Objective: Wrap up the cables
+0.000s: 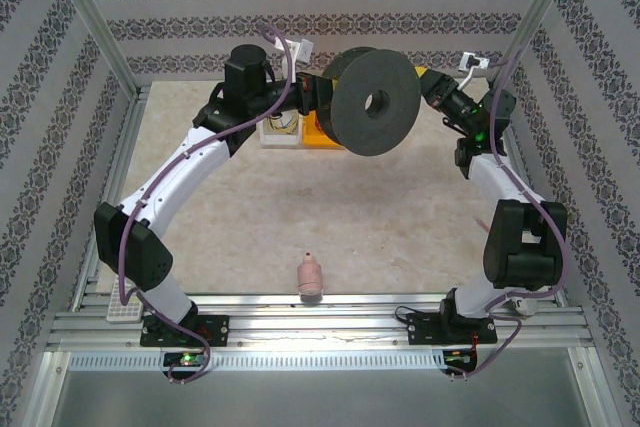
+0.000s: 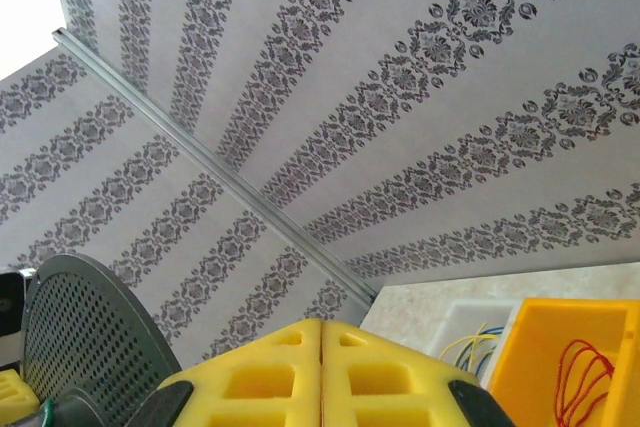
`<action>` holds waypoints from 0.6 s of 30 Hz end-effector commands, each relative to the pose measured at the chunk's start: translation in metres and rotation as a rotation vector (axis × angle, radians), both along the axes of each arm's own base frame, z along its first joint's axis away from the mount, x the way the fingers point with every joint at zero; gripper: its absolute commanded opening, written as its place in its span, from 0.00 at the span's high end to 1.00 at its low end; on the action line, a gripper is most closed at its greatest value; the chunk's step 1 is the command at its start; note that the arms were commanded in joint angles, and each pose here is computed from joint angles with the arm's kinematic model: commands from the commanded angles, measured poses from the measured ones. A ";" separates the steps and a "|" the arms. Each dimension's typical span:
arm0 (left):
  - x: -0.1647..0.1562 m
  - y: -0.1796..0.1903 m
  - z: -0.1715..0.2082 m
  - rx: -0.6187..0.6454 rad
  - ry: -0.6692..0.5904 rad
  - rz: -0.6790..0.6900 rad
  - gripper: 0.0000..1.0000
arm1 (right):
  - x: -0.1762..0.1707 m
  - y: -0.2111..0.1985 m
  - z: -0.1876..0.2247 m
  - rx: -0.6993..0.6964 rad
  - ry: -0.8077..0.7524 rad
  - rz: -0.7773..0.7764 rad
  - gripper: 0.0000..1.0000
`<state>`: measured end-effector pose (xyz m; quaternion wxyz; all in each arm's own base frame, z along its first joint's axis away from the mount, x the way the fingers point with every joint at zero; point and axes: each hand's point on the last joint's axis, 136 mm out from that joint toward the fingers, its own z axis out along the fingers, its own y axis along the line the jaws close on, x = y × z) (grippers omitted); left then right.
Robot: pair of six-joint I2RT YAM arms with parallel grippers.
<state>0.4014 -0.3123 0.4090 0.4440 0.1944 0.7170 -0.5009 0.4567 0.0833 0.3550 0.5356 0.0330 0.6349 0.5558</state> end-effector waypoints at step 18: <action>0.034 0.071 0.081 -0.297 -0.202 0.384 1.00 | -0.032 0.078 -0.001 0.303 0.098 0.213 1.00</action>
